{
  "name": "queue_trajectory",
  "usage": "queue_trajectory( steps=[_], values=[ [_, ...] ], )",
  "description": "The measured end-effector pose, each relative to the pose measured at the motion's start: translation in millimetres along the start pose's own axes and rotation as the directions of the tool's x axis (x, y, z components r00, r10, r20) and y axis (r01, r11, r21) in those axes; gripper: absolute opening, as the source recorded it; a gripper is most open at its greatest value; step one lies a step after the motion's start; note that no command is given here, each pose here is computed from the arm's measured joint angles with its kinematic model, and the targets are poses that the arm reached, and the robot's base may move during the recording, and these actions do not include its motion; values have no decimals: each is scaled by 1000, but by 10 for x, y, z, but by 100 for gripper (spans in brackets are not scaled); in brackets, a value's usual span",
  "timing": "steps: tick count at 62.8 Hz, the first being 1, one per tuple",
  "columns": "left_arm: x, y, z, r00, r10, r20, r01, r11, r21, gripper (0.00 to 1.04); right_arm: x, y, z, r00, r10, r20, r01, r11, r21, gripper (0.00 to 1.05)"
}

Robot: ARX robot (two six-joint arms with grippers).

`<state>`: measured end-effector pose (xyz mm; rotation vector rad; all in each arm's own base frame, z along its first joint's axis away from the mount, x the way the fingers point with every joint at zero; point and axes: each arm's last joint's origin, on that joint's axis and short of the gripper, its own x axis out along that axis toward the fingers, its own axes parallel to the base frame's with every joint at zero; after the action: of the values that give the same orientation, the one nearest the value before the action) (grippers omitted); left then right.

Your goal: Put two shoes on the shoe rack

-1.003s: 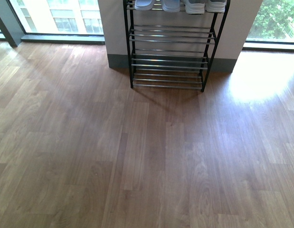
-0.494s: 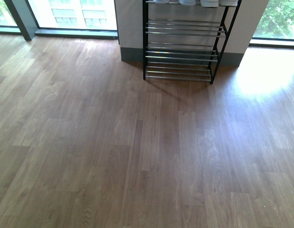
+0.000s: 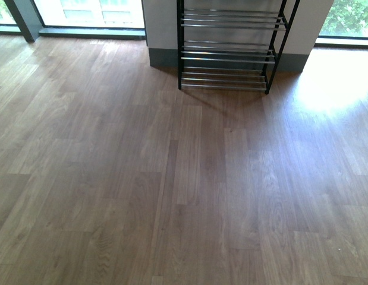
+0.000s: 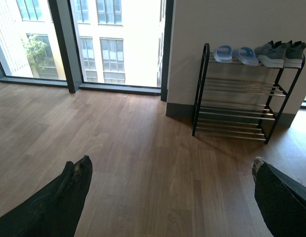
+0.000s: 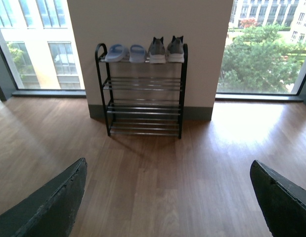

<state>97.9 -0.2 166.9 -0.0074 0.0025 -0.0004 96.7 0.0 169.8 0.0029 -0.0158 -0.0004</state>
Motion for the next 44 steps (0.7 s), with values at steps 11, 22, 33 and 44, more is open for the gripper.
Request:
queue_trajectory(
  steps=[11, 22, 33, 44],
  values=[
    [0, 0, 0, 1000, 0, 0, 0, 1000, 0, 95, 0, 0, 0, 1000, 0, 0, 0, 1000, 0, 96],
    [0, 0, 0, 1000, 0, 0, 0, 1000, 0, 95, 0, 0, 0, 1000, 0, 0, 0, 1000, 0, 96],
    [0, 0, 0, 1000, 0, 0, 0, 1000, 0, 95, 0, 0, 0, 1000, 0, 0, 0, 1000, 0, 96],
    [0, 0, 0, 1000, 0, 0, 0, 1000, 1, 95, 0, 0, 0, 1000, 0, 0, 0, 1000, 0, 96]
  ],
)
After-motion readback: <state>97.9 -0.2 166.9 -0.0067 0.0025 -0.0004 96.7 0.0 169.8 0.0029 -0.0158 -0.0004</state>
